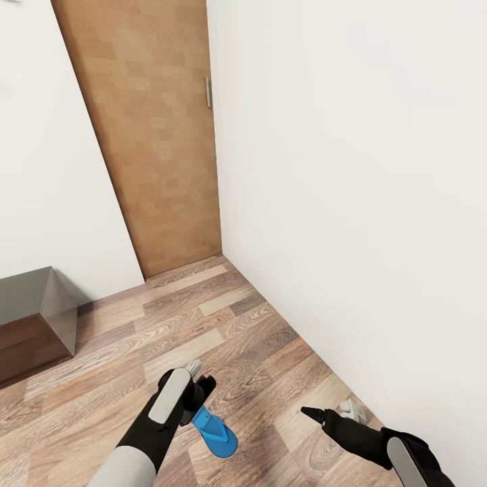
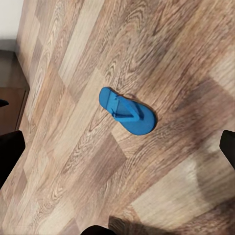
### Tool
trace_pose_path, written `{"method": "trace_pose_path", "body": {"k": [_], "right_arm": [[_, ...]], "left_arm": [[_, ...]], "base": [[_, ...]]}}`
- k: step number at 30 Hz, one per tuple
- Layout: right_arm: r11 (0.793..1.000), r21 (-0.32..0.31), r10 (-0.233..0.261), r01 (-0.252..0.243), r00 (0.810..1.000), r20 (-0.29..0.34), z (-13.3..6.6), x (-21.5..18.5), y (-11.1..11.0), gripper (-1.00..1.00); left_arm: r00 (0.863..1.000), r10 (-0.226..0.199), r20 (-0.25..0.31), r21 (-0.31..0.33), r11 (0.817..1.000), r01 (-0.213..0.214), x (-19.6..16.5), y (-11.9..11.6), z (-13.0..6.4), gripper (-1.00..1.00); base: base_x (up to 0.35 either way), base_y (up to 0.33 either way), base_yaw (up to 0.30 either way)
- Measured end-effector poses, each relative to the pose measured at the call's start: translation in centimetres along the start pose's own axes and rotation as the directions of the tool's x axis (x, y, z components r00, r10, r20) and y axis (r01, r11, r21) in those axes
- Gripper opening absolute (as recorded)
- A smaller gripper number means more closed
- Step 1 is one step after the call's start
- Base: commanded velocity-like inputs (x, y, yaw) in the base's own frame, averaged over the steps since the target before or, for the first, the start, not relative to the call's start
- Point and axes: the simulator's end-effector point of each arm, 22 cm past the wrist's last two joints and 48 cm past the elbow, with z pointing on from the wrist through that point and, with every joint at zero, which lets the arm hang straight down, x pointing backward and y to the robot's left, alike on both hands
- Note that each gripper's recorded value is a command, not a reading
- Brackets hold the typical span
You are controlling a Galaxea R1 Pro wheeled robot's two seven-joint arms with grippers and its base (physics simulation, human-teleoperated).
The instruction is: In the bedroom, move the book from the bed onto either nightstand, and place the two sandals side by side next to the bed.
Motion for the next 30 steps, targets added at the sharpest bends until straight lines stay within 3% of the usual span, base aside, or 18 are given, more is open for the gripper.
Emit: {"method": "trace_pose_path", "body": {"k": [8, 13, 16, 19, 23, 30], "right_arm": [[1.000, 0.014, 0.021, -0.020, 1.000, -0.022, 0.6, 0.8, -1.2, 1.00], [1.000, -0.014, 0.012, -0.012, 1.000, -0.003, 0.4, -0.1, 0.0, 1.00], [0.998, -0.055, 0.014, -0.013, 1.000, 0.021, 0.2, -1.0, 1.6, 1.00], [0.982, -0.174, 0.079, -0.067, 0.995, 0.066, -0.4, -2.8, 4.8, 1.00], [0.956, -0.279, 0.125, -0.093, 0.987, 0.100, -1.3, -4.5, 7.9, 1.00], [0.945, -0.312, 0.136, -0.095, 0.984, 0.114, -1.7, -5.1, 8.9, 1.00]], "left_arm": [[1.000, 0.021, -0.021, -0.022, 1.000, -0.022, 1.0, 0.6, 1.4, 1.00], [0.999, 0.030, -0.022, -0.020, 0.999, -0.031, 1.2, 0.5, 1.4, 1.00], [0.999, 0.031, -0.023, -0.019, 0.999, -0.032, 1.2, 0.5, 1.4, 1.00], [0.999, 0.033, -0.023, -0.019, 0.999, -0.033, 1.2, 0.5, 1.4, 1.00], [0.999, 0.038, -0.023, -0.018, 0.999, -0.038, 1.3, 0.4, 1.4, 1.00], [0.997, 0.076, -0.021, -0.014, 0.997, -0.076, 1.9, 0.0, 1.4, 1.00]], "base": [[0.000, 0.000, 0.000], [0.000, 0.000, 0.000], [0.000, 0.000, 0.000], [0.000, 0.000, 0.000], [0.000, 0.000, 0.000], [0.000, 0.000, 0.000]]}}
